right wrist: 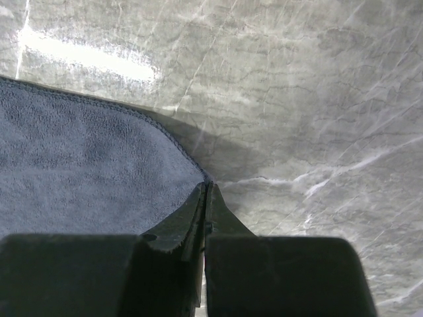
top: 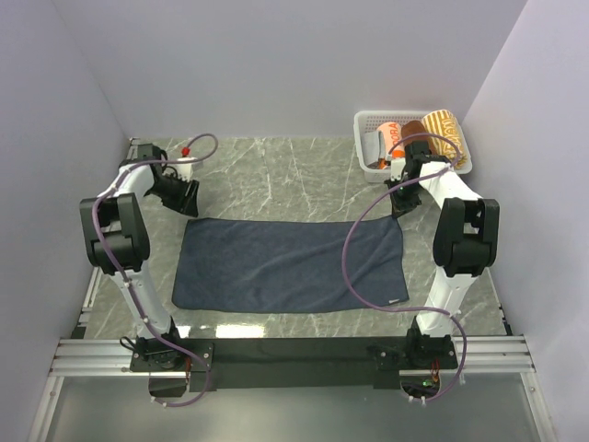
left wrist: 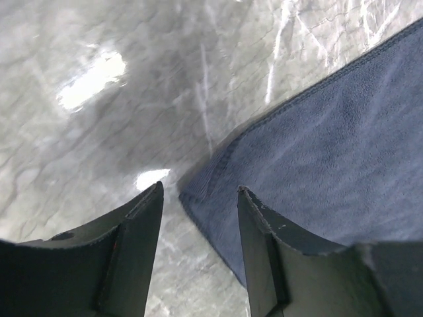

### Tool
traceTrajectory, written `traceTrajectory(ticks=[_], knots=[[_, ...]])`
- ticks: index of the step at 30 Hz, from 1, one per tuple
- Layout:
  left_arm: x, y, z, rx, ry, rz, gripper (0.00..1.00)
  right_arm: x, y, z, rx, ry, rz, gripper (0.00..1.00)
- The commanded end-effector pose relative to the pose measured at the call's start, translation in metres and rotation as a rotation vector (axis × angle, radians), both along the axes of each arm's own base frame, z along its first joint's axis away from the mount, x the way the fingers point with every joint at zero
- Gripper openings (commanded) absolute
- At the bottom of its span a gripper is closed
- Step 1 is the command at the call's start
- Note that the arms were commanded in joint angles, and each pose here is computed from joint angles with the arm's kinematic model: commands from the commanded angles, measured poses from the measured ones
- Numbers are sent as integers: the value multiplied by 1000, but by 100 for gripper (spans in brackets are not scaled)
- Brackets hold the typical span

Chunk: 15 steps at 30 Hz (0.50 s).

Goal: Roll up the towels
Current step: Flatten the towel

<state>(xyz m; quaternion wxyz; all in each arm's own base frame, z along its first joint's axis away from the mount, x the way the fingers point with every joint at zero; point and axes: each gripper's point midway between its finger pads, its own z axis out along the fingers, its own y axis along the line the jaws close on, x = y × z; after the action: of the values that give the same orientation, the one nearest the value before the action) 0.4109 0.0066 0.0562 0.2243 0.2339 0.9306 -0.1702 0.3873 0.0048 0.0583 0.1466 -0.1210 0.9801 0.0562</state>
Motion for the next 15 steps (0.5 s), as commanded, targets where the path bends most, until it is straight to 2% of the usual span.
traceTrajectory(ticks=[1, 5, 8, 11, 12, 15], knots=[[5, 1, -9, 44, -10, -40, 55, 10, 0, 8, -3, -25, -3, 0], [1, -1, -19, 59, 24, -66, 53, 11, -1, 4, -9, -19, -4, 0], [-3, 1, -26, 79, 47, -83, 47, 12, -2, 2, -11, -20, -9, 0], [-4, 4, -30, 92, 54, -81, 30, 16, -1, 1, -11, -29, -17, 0], [-3, 5, -31, 96, 56, -79, 21, 17, -1, 1, -9, -32, -21, 0], [5, 8, -32, 104, 54, -55, 5, 26, -2, 1, -13, -50, -35, 0]])
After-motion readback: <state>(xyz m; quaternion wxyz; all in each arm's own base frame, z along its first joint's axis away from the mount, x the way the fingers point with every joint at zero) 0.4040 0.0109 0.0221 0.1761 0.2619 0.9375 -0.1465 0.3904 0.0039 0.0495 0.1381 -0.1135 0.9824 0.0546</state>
